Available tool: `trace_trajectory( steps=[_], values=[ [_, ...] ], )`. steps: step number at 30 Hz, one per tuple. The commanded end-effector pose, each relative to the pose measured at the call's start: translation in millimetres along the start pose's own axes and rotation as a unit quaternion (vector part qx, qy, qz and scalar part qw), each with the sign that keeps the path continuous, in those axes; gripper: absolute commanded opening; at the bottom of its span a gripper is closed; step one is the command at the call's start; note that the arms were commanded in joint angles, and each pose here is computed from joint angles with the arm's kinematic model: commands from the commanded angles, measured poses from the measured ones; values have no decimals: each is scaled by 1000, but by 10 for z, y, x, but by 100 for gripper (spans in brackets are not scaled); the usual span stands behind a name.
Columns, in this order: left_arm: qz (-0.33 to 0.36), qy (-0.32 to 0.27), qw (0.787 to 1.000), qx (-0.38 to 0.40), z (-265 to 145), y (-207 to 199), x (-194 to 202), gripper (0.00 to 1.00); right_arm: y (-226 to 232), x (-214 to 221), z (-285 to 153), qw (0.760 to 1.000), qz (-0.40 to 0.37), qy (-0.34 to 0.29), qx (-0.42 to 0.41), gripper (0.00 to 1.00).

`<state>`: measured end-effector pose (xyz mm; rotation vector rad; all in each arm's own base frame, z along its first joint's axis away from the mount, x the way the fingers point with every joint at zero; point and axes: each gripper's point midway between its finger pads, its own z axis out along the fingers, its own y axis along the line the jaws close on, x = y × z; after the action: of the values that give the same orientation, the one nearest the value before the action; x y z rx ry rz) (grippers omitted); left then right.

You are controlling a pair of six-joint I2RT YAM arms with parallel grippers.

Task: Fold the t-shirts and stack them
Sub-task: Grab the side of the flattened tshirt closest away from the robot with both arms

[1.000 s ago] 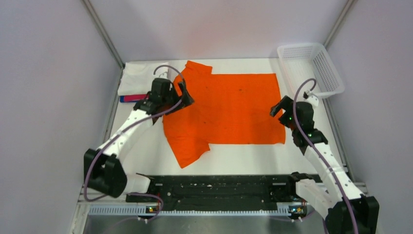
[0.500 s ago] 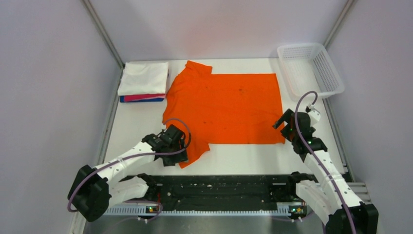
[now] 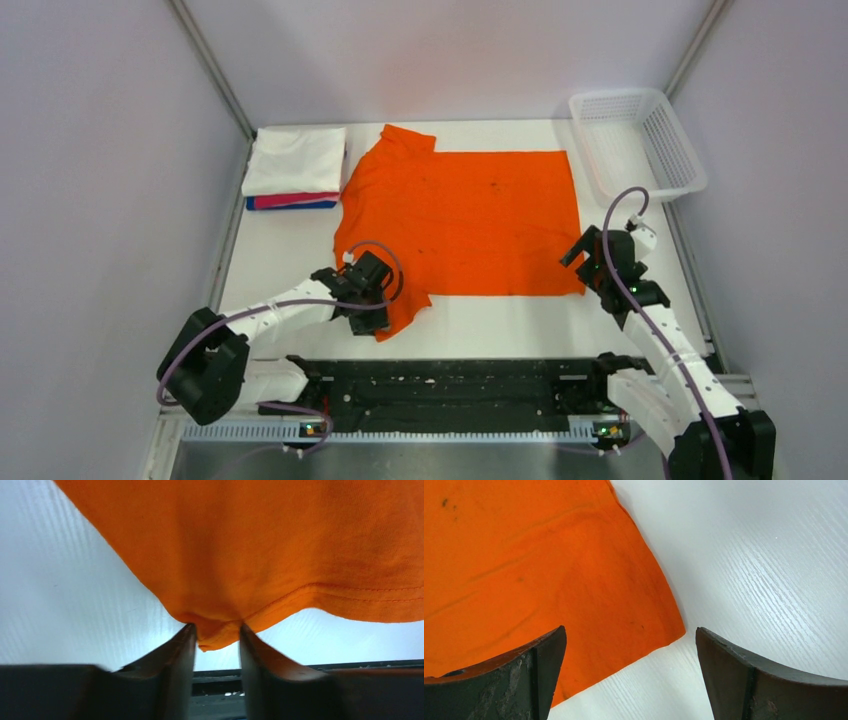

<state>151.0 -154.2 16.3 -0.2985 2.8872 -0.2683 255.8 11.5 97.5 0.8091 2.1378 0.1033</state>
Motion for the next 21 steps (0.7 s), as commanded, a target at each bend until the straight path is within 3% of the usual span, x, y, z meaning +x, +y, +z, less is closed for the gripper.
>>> trace_trajectory(
  steps=[1, 2, 3, 9, 17, 21],
  values=[
    [10, 11, 1000, 3, 151, -11, 53, 15, -124, -85, -25, 999, 11, -21, 31, 99],
    [12, 13, 1000, 3, 151, -1, 70, 2, -164, -84, -36, 999, 16, -22, 42, 99],
    [13, 12, 1000, 4, 141, 13, 82, 0, -203, -81, -48, 998, 23, -23, 51, 98],
    [28, -2, 1000, -6, -50, 137, 87, 0, -439, 194, -75, 996, 26, 8, 80, 94],
    [29, 10, 999, 6, -189, 185, 201, 0, -426, 589, 79, 996, 63, 41, 36, 71],
    [17, 45, 999, 15, -208, 217, 381, 0, -439, 622, 124, 996, 70, 40, 37, 67]
  ],
)
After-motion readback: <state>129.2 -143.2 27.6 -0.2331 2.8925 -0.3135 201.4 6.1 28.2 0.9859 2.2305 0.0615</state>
